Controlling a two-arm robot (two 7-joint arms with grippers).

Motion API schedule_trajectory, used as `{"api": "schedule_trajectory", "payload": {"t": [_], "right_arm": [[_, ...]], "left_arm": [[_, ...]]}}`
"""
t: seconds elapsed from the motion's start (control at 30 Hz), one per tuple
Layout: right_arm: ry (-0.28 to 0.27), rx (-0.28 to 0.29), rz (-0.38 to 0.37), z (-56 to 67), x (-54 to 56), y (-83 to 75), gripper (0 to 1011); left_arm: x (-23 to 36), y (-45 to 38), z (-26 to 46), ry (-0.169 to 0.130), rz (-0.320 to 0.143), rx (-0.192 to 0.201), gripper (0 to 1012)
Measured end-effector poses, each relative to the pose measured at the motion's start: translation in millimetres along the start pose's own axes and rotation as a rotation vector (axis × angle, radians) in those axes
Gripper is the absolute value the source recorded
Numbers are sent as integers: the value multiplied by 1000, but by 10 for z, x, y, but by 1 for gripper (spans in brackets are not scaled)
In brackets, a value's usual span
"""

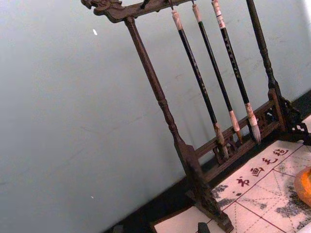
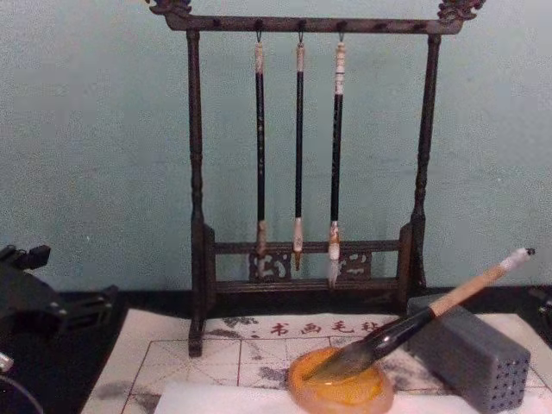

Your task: Pick up the brush from the inkstone, write on the paper, then place the brush back to its original position.

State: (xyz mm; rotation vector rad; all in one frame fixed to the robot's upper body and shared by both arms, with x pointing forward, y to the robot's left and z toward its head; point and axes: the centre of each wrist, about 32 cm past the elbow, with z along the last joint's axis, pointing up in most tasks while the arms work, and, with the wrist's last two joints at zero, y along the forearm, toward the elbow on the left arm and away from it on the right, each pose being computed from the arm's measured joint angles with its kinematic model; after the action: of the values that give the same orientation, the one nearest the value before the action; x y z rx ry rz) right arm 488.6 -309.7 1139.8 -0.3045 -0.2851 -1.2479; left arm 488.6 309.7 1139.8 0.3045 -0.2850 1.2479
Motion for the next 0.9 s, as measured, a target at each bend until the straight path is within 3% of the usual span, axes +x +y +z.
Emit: {"api": "schedule_trajectory", "payload": {"t": [0.6, 0.9], "right_arm": [[3, 0, 0, -1, 5, -3, 1000], [102, 7, 27, 32, 9, -27, 1000]], "left_arm": [[0, 0, 0, 0, 0, 0, 1001], [0, 0, 0, 0, 0, 0, 1001]]}}
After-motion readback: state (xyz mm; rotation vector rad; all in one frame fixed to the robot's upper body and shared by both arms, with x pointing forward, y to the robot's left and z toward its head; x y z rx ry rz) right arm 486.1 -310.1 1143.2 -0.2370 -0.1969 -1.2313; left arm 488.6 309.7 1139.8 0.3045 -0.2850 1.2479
